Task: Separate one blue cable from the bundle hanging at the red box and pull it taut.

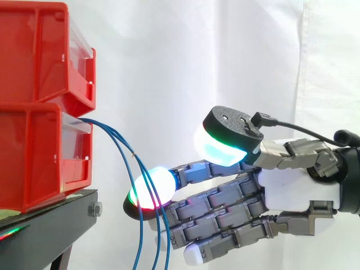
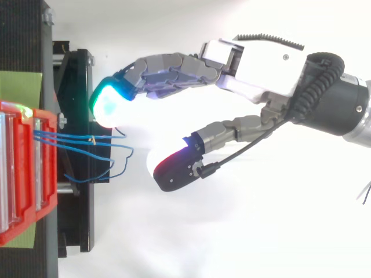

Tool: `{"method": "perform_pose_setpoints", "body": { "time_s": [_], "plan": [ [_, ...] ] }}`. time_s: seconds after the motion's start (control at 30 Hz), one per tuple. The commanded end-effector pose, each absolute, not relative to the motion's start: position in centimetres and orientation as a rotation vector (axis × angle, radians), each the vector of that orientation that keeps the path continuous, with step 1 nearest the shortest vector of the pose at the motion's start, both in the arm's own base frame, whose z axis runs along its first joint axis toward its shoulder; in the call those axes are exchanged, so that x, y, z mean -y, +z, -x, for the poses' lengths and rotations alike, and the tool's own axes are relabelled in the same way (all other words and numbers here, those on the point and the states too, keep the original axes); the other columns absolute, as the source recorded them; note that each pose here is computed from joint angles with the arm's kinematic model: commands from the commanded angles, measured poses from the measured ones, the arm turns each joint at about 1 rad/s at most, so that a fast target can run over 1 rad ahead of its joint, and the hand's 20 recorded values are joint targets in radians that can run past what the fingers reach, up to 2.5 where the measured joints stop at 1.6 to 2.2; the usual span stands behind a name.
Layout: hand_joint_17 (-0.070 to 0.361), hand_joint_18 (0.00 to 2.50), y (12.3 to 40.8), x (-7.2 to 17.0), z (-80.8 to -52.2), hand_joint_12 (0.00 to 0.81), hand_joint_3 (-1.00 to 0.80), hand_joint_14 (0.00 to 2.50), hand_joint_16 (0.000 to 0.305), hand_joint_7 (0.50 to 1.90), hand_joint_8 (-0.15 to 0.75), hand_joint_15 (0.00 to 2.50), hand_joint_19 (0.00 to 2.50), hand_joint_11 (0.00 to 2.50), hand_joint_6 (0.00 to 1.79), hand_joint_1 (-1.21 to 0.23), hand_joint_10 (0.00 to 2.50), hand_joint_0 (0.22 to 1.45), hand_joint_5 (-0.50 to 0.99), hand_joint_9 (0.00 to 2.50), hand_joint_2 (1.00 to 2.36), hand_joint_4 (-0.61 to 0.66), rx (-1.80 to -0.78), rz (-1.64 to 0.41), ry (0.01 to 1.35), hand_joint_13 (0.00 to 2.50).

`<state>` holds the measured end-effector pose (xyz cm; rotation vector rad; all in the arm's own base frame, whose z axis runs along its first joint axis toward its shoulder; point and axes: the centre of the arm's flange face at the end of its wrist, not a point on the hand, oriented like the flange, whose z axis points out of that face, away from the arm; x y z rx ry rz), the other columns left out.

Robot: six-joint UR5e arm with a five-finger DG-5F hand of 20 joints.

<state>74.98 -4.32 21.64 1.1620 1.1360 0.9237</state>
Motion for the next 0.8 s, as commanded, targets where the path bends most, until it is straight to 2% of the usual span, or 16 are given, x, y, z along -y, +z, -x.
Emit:
{"method": "perform_pose_setpoints", "body": {
  "time_s": [0.0, 0.07, 0.5, 0.77],
  "plan": [
    [0.079, 0.37, 20.4, 4.0, -75.4, 0.271, -0.50, 0.00, 0.035, 0.78, 0.264, 0.07, 0.21, 0.12, 0.50, -0.70, 0.00, 0.51, -0.18, 0.41, 1.00, 0.27, -1.145, -1.166, 0.927, 0.40],
    [0.079, 0.37, 19.7, 3.9, -76.0, 0.271, -0.50, 0.00, 0.035, 0.78, 0.264, 0.07, 0.21, 0.12, 0.50, -0.69, 0.00, 0.51, -0.18, 0.42, 1.00, 0.28, -1.143, -1.175, 0.940, 0.40],
    [0.076, 0.38, 20.5, 3.7, -76.5, 0.263, -0.50, 0.00, 0.034, 0.85, 0.263, 0.08, 0.23, 0.12, 0.50, -0.60, 0.00, 0.54, -0.15, 0.47, 1.00, 0.30, -1.103, -1.220, 1.012, 0.42],
    [0.073, 0.38, 21.0, 3.1, -76.9, 0.259, -0.50, 0.00, 0.033, 0.89, 0.261, 0.08, 0.22, 0.13, 0.50, -0.67, 0.00, 0.56, -0.14, 0.48, 1.00, 0.30, -1.108, -1.204, 1.034, 0.43]
  ]
}}
